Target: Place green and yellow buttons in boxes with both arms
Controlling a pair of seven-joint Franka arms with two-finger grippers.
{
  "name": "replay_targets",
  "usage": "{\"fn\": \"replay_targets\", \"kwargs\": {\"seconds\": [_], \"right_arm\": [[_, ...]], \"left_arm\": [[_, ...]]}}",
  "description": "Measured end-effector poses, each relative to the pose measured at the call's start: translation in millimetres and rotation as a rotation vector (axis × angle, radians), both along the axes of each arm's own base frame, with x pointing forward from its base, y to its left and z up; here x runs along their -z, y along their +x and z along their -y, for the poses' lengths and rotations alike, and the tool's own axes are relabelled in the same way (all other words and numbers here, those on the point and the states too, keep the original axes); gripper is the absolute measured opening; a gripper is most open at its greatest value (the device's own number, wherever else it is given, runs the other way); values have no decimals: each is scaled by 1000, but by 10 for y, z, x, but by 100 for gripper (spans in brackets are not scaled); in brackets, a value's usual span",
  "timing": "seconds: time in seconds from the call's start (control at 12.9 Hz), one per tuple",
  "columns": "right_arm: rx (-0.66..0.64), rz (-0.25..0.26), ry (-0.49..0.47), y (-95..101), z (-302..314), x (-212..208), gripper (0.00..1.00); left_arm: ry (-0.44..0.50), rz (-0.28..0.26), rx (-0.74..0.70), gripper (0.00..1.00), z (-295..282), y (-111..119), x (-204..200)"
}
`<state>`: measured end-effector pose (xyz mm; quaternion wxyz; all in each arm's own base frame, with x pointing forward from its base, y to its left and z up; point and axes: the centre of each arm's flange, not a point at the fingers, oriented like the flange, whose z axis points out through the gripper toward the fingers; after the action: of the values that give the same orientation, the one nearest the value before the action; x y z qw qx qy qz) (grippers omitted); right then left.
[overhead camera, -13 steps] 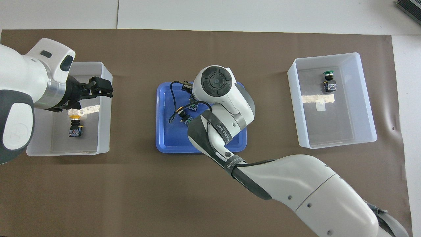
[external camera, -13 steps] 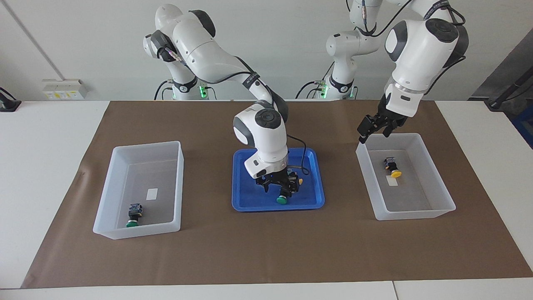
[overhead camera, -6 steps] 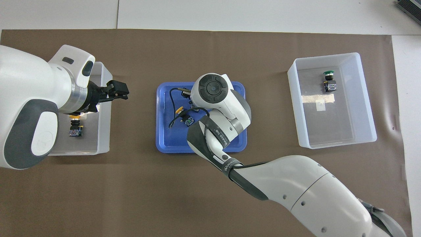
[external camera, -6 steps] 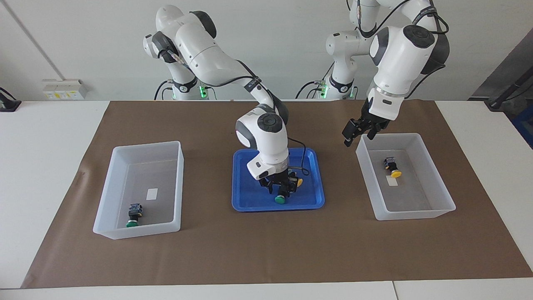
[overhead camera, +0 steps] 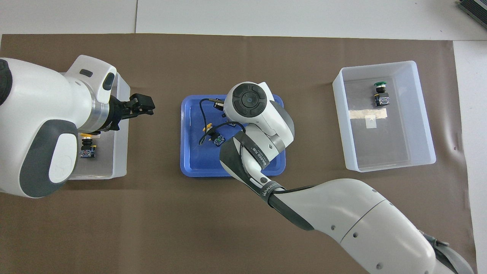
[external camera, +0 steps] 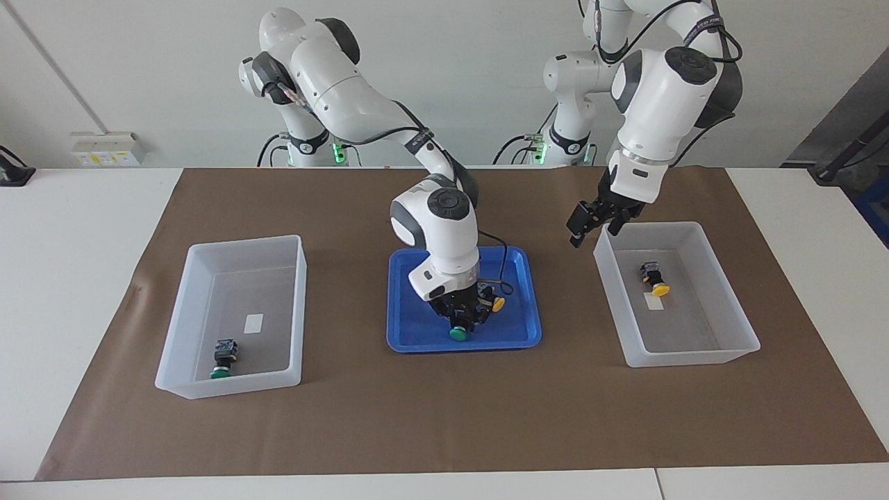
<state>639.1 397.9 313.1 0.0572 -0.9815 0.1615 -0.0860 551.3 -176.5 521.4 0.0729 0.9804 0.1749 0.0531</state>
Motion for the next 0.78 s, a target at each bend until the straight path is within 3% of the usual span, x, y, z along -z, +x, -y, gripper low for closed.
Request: {"fn": "replay_targets", "kwargs": {"seconds": [0.39,0.78], "right_arm": [[-49,12,-99,193,992,-779,41],[-232,-24,-219,10,2217,-1008,41]], "left_arm": [[-61,40,-103,100,502,-57,348],[-102,2,-179,100,1078,-184,845]]}}
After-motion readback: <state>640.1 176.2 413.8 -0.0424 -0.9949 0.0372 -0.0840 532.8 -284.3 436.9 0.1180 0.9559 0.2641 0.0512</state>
